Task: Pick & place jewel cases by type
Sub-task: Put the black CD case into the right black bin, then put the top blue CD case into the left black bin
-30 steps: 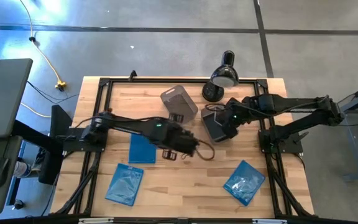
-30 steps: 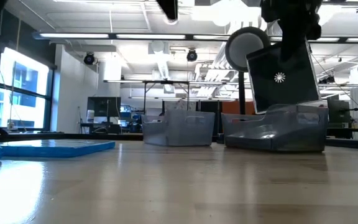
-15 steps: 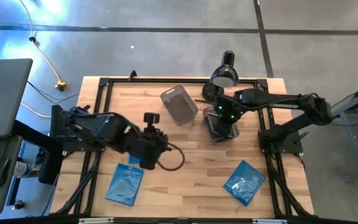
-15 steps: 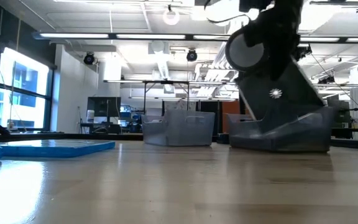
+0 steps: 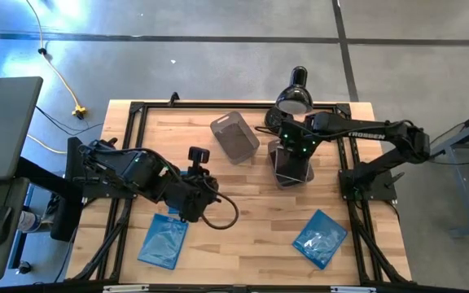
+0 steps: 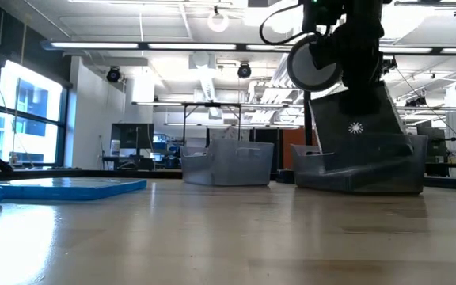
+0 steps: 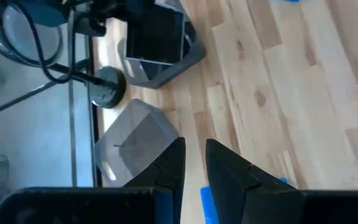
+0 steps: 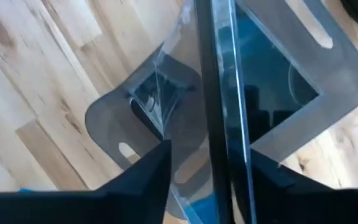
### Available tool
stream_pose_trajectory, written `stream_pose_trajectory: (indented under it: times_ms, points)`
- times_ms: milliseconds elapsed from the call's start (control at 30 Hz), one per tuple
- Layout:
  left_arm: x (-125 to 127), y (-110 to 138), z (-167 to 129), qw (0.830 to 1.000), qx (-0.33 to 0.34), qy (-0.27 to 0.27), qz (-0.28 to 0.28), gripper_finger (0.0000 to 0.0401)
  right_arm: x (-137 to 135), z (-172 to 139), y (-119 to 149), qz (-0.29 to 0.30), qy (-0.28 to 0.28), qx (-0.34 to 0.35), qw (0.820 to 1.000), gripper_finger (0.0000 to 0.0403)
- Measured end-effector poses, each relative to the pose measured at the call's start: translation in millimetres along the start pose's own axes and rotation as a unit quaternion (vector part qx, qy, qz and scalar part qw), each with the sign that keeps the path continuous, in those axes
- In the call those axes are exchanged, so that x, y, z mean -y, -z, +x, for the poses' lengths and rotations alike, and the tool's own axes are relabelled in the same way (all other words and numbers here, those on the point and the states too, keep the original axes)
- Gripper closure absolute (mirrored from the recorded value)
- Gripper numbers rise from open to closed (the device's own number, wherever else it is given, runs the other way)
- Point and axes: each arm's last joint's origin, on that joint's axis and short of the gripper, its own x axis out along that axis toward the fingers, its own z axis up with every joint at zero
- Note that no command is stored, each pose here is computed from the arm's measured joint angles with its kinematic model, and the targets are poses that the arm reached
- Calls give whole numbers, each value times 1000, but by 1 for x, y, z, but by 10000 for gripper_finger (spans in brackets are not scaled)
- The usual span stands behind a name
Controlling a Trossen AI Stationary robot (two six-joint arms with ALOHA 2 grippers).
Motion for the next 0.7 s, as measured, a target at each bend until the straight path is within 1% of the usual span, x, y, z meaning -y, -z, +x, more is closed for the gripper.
stream_pose_trajectory:
  times_ms: [67, 133, 233, 300, 533, 600, 700]
  points:
    - [0, 0, 0, 1000, 0, -3, 0, 341, 1, -3, 0, -7, 20, 0, 1000, 234]
    - [0, 0, 0, 1000, 0, -3, 0, 341, 2, -8, -1, -19, 52, 6, 998, 227]
    - [0, 0, 0, 1000, 0, 3, 0, 341, 4, -25, -5, -29, 107, 32, 993, 225]
    - [0, 0, 0, 1000, 0, 5, 0, 341, 3, -40, -8, -35, 128, 51, 990, 225]
    - [0, 0, 0, 1000, 0, 5, -2, 341, -14, -97, -15, -44, 106, 140, 983, 224]
    - [-1, 1, -2, 1000, 2, 5, -7, 341, -20, -108, -12, -52, 102, 147, 982, 224]
    - [-5, 4, -8, 1000, 9, 8, -24, 341, -28, -113, -5, -43, 116, 145, 982, 224]
